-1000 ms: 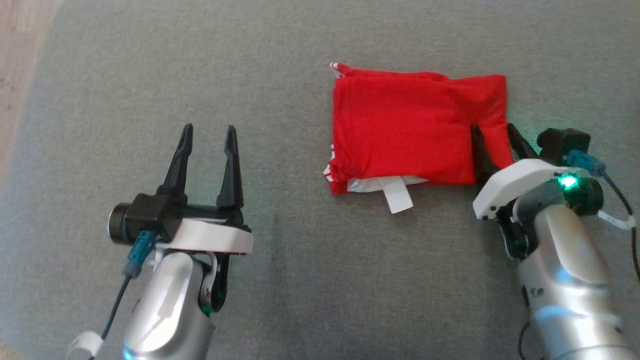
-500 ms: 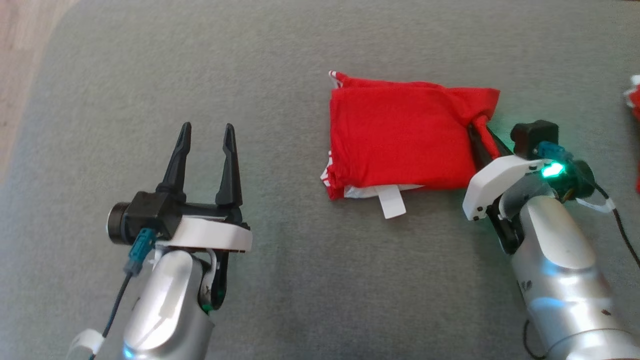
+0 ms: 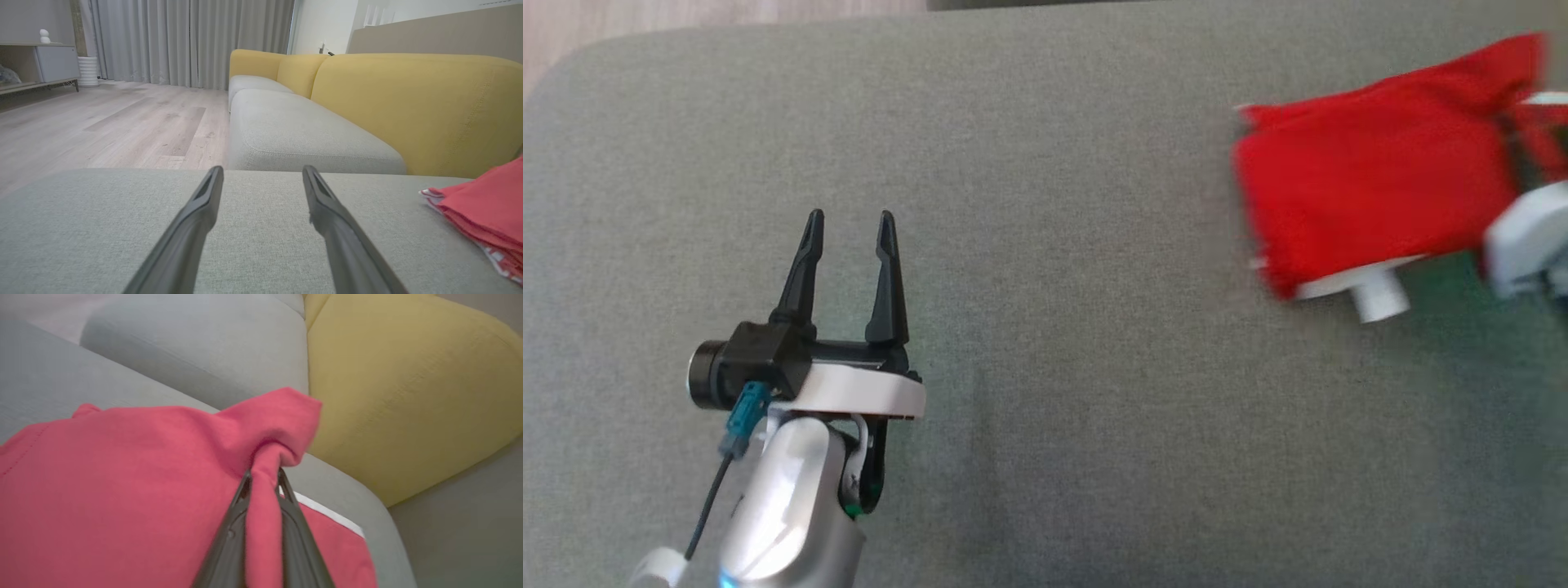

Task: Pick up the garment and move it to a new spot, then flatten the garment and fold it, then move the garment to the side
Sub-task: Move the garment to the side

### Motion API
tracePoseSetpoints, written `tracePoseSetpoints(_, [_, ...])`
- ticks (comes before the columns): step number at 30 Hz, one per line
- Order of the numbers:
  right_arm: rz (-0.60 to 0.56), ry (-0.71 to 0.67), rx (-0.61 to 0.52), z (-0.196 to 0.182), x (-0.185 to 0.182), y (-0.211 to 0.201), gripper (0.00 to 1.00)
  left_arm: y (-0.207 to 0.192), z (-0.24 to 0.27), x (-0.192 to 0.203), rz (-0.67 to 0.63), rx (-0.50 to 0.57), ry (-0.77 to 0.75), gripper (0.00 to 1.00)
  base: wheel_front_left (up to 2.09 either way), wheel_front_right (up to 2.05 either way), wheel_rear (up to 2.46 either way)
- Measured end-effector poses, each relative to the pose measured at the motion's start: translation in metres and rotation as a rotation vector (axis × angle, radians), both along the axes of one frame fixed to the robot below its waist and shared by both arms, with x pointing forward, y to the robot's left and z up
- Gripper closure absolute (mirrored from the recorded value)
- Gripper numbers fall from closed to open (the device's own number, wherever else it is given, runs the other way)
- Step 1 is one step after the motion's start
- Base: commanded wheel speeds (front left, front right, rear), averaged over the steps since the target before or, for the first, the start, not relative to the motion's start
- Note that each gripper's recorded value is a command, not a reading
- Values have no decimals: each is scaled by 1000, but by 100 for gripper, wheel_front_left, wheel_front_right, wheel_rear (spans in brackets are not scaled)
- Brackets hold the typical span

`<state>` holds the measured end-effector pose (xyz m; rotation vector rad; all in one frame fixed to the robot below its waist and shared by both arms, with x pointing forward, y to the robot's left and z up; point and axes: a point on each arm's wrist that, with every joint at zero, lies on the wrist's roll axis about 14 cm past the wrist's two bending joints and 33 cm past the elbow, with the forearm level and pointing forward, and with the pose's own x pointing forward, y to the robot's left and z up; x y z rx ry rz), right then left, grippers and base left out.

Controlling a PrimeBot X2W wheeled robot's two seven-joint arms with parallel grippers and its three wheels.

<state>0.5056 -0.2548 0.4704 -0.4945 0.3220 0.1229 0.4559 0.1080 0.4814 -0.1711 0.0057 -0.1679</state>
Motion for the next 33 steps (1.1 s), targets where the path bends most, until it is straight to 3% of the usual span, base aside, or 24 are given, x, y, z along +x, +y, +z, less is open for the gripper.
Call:
tracePoseSetpoints(5, [-70, 33, -126, 10, -2, -57, 100, -3, -11, 3, -14, -1, 25, 0, 0, 0, 0])
tracePoseSetpoints(14, [-188, 126, -269, 0, -6, -123, 100, 2, -27, 6, -12, 6, 58, 0, 0, 0, 0])
tracePoseSetpoints(24, [-312, 189, -335, -13, -5, -159, 100, 10, -41, 12, 7, 10, 85, 0, 0, 0, 0])
tracePoseSetpoints(31, [-361, 174, -292, -21, -1, -159, 100, 8, -46, 24, 1, 8, 88, 0, 0, 0, 0])
tracePoseSetpoints(32, [-366, 160, -286, -18, 0, -159, 73, 7, -46, 25, -1, 7, 87, 0, 0, 0, 0])
tracePoseSetpoints(33, [-373, 145, -278, -15, 1, -159, 20, 7, -46, 26, -2, 7, 87, 0, 0, 0, 0])
